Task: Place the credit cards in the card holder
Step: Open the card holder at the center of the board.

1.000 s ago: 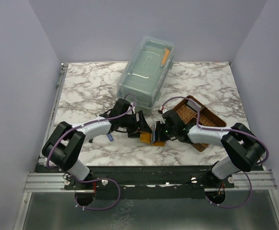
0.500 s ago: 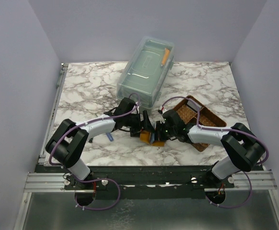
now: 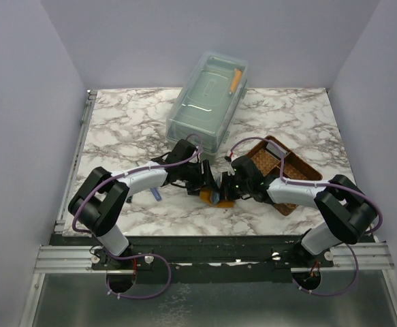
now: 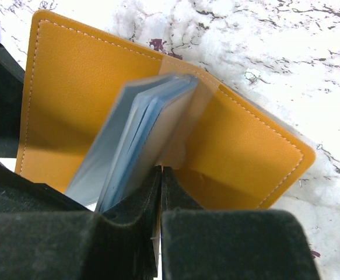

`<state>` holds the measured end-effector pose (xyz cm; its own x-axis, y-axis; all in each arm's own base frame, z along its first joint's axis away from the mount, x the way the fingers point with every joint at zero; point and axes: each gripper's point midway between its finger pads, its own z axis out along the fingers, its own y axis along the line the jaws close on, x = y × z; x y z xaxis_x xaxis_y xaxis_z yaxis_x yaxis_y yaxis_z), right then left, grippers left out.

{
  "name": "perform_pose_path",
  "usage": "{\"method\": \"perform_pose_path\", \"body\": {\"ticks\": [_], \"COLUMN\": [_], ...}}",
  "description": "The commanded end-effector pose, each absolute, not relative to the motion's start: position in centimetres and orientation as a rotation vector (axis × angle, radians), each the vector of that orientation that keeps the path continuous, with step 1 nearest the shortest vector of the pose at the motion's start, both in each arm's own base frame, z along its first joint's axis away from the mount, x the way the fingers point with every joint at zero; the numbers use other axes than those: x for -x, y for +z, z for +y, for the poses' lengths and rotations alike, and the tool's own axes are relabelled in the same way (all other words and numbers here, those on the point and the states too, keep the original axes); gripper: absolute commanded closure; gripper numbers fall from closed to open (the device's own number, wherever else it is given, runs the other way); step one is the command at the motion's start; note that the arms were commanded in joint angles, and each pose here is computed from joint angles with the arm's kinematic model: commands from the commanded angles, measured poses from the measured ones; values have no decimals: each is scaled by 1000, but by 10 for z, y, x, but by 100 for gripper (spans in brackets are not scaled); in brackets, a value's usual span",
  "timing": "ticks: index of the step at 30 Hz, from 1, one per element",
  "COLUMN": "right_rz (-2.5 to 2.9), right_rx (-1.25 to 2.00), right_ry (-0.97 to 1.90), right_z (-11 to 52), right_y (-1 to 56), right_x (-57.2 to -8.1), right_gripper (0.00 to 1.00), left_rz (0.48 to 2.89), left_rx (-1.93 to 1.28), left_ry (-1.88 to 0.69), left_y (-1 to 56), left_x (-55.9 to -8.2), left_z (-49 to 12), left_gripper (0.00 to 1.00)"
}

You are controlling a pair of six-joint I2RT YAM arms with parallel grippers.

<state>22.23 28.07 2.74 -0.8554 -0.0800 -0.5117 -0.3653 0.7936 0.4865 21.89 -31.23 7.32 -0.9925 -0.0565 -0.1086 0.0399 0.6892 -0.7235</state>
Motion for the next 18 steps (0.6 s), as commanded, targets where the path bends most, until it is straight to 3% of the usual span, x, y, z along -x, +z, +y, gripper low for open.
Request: {"method": "perform_pose_path", "body": {"ticks": [1, 7, 18], "right_rz": [2491, 2494, 2501], "right_rx": [339, 319, 258], "right_ry": [836, 829, 751], "right_z": [286, 283, 263], "right_y": [32, 32, 44], "right_x": [-225, -223, -218], "right_gripper": [94, 91, 74], "left_rz": [2779, 2781, 2802], "left_rx": [6, 8, 4], "left_ry": [-1142, -1118, -1073], "left_y": [69, 68, 61], "left_x": [-222, -222, -222], "left_z": [-312, -309, -305], "left_gripper": [43, 50, 55]}}
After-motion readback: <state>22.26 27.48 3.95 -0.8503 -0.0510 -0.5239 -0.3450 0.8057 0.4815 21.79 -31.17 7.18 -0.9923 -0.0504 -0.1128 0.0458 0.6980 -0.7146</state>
